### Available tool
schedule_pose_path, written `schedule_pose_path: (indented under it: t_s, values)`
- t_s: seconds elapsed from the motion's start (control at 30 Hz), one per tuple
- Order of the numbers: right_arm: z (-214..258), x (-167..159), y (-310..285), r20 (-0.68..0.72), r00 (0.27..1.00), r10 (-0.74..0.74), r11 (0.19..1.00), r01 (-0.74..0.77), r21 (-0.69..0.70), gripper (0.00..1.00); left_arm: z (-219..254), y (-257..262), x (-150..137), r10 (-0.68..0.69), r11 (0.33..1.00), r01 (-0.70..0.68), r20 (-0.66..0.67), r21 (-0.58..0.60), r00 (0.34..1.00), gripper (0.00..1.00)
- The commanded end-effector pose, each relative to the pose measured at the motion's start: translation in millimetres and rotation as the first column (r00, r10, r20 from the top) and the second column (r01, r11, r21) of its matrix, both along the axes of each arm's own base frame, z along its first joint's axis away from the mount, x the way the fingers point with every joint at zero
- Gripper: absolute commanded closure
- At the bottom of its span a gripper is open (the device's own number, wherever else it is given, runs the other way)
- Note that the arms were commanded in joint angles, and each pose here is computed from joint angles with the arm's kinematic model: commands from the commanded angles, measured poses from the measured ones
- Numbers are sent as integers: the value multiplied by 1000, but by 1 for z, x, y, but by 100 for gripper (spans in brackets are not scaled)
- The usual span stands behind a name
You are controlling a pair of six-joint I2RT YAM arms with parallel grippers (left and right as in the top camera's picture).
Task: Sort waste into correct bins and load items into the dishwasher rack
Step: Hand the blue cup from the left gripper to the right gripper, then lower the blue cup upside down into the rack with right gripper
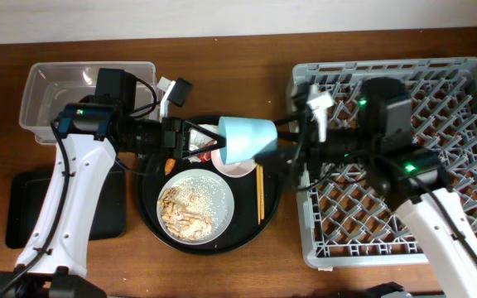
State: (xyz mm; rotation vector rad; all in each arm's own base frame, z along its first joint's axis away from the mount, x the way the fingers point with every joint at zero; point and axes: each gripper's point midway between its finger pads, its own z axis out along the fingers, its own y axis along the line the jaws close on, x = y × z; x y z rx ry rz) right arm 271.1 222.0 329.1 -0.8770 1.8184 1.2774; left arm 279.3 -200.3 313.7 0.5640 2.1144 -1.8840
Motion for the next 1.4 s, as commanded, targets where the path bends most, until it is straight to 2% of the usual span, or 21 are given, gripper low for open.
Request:
schedule_pose_path:
  t_s: [0.0,0.2,0.3,0.4,0.5,0.57,0.6,0.67,0.73,0.77,0.87,0.9,1.0,1.07,1.1,1.17,1.2,1.27,1.37]
  values:
    - [16,-5,-5,10,998,63,996,-64,69,12,9,-2,-4,-12,1000,13,40,-22,999,100]
    - [19,-12,4,32,994,102,992,-104,74,14,9,-2,-4,-12,1000,13,39,-22,999,100]
    - [20,-14,7,43,993,113,990,-116,75,21,9,-2,-4,-12,1000,13,39,-22,999,100]
    - [20,-19,12,42,990,133,988,-136,75,33,9,-2,-4,-12,1000,13,40,-22,999,100]
    - [17,-16,13,40,993,115,991,-117,61,50,9,-2,-4,-12,1000,13,39,-21,999,100]
    - [16,-13,13,41,995,96,994,-98,52,52,9,-2,-4,-12,1000,13,40,-20,999,100]
    - [16,-13,12,44,995,93,994,-95,51,52,8,-1,-3,-11,1000,11,40,-15,999,86]
    - [16,-9,10,53,997,56,998,-58,33,53,3,-1,-2,-2,1000,1,44,19,999,36]
    - [15,-4,3,60,998,-23,1000,24,-3,53,-10,1,4,18,995,-25,64,96,998,26]
    - [14,-1,-3,56,996,-74,997,75,-22,53,-17,3,7,29,990,-39,74,136,997,1]
    - [8,12,-39,9,957,-290,952,290,-95,53,-32,8,14,52,971,-73,96,227,994,1]
    - [5,16,-53,-15,930,-368,924,364,-119,53,-36,10,15,58,964,-82,102,251,993,1]
    - [-13,23,-118,-89,758,-646,753,615,-233,53,-44,13,18,70,950,-99,107,295,992,1]
    - [-28,19,-158,-119,621,-774,623,716,-316,53,-44,13,18,70,950,-99,107,295,992,1]
    - [-41,13,-183,-131,530,-838,535,754,-381,53,-43,13,18,70,950,-99,107,295,992,1]
    - [-62,0,-215,-171,374,-911,409,774,-484,53,-44,13,18,70,950,-99,108,295,992,1]
    - [-77,-11,-230,-205,273,-940,341,762,-550,53,-43,13,19,70,951,-100,111,294,991,1]
    - [-103,-33,-250,-225,120,-967,244,695,-676,53,-43,13,20,70,951,-103,122,292,990,1]
    - [-130,-57,-277,-157,-30,-987,113,563,-818,54,-42,13,21,70,951,-106,131,290,989,1]
